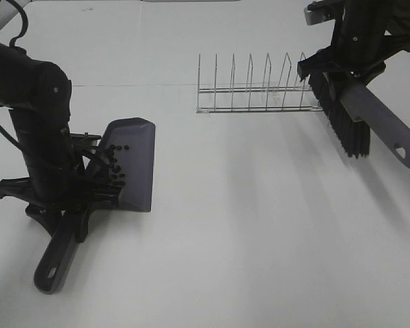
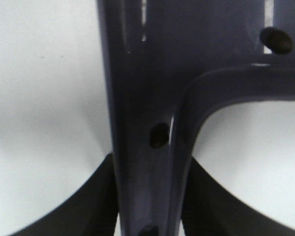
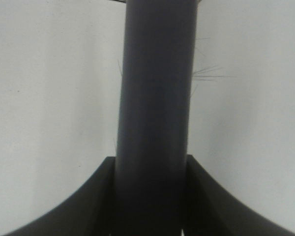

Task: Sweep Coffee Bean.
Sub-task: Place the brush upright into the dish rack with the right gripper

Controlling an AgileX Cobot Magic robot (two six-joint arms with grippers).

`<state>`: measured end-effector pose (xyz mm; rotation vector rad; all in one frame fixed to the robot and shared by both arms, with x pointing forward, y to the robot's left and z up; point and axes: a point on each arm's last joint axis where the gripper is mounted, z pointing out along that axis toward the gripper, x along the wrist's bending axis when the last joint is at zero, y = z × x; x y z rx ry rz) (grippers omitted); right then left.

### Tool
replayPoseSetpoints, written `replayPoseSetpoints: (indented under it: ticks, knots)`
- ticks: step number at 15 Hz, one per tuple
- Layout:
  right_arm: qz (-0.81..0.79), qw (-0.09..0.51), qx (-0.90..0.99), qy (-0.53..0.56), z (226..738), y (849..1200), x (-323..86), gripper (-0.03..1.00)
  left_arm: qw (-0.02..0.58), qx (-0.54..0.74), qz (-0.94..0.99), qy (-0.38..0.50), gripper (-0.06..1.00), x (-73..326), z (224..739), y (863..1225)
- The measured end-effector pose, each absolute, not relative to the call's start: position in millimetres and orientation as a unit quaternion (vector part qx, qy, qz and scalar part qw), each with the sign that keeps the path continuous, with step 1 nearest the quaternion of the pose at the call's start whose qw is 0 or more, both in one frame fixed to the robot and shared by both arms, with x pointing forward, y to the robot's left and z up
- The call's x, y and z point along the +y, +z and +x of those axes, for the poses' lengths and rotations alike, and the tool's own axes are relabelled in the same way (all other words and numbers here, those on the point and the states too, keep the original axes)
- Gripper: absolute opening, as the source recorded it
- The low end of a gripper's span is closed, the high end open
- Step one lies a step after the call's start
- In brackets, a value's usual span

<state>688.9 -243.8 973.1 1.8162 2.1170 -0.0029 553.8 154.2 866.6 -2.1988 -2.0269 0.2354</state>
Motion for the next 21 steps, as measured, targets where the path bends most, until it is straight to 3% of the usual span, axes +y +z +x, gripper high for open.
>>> replayPoseSetpoints:
  ticks: [4, 12, 17, 21]
  knots:
    - [0.636, 0.173, 0.752, -0.015, 694.2, 952.4, -244.1, 0.28, 0.071, -0.674, -0.731, 0.078, 0.32, 154.2, 553.8, 866.6]
    - [0.658, 0.17, 0.732, -0.035, 690.9, 951.5, -247.0, 0.28, 0.071, -0.673, -0.732, 0.078, 0.32, 154.2, 553.8, 866.6]
    - [0.656, 0.148, 0.74, 0.002, 692.6, 950.1, -239.3, 0.28, 0.071, -0.673, -0.732, 0.078, 0.32, 154.2, 553.8, 866.6]
    - [0.65, 0.164, 0.742, 0.024, 697.3, 951.1, -238.1, 0.28, 0.071, -0.673, -0.732, 0.078, 0.32, 154.2, 553.8, 866.6]
